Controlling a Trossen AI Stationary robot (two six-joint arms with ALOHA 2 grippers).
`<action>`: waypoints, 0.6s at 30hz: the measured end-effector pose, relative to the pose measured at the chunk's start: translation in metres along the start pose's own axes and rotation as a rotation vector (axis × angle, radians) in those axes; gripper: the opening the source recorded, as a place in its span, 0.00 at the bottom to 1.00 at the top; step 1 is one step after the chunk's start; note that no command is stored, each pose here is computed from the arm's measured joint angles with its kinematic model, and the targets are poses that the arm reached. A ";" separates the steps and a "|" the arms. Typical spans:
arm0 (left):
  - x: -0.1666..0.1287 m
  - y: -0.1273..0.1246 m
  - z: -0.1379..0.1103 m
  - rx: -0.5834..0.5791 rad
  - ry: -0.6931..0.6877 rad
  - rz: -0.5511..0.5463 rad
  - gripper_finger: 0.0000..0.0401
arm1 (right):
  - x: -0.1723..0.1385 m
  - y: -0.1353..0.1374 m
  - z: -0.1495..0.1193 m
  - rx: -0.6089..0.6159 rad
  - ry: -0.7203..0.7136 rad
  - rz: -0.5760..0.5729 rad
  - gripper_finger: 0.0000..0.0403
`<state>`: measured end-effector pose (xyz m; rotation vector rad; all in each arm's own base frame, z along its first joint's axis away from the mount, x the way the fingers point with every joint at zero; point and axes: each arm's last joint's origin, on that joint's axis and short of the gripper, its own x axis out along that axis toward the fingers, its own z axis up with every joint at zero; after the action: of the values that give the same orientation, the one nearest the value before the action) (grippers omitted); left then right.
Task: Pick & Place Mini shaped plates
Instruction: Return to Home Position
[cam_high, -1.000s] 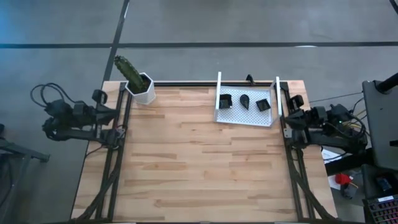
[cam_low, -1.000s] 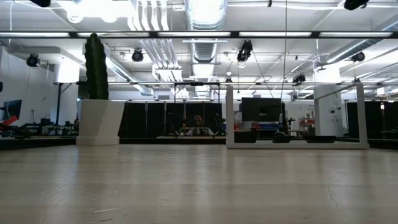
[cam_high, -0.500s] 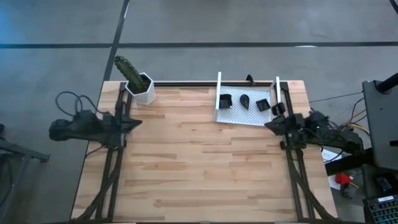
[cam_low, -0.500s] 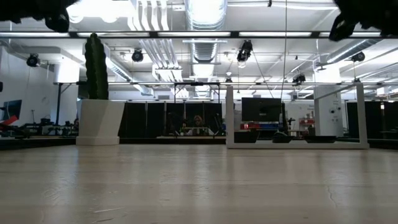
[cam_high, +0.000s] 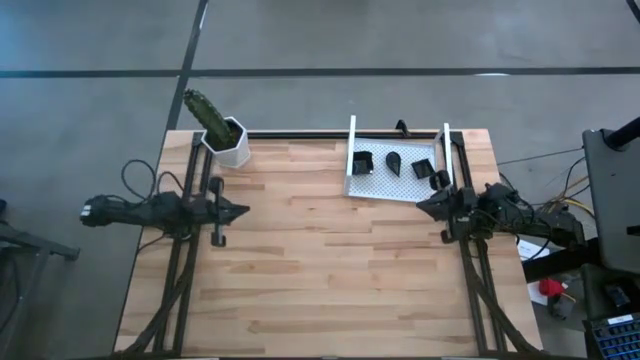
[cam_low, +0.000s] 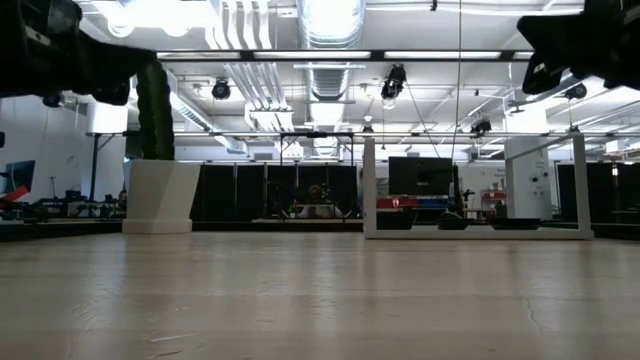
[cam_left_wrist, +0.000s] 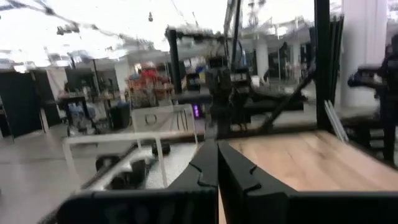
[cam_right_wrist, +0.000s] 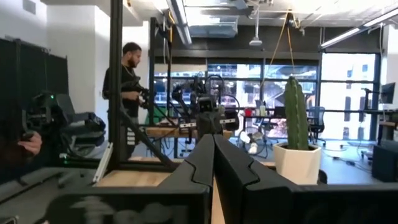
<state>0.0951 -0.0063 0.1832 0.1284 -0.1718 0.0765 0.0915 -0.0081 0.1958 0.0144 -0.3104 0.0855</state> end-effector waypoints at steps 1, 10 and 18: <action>0.000 0.000 -0.003 0.004 0.031 -0.005 0.00 | 0.000 0.000 -0.001 -0.002 0.007 -0.001 0.02; 0.000 -0.001 -0.009 0.003 0.085 -0.013 0.00 | 0.000 -0.001 -0.009 0.017 0.088 -0.034 0.02; 0.001 -0.003 -0.015 -0.055 0.152 -0.032 0.00 | 0.000 -0.002 -0.010 0.021 0.104 -0.035 0.02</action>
<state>0.0983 -0.0071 0.1683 0.0702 -0.0199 0.0496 0.0948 -0.0094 0.1860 0.0360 -0.2051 0.0544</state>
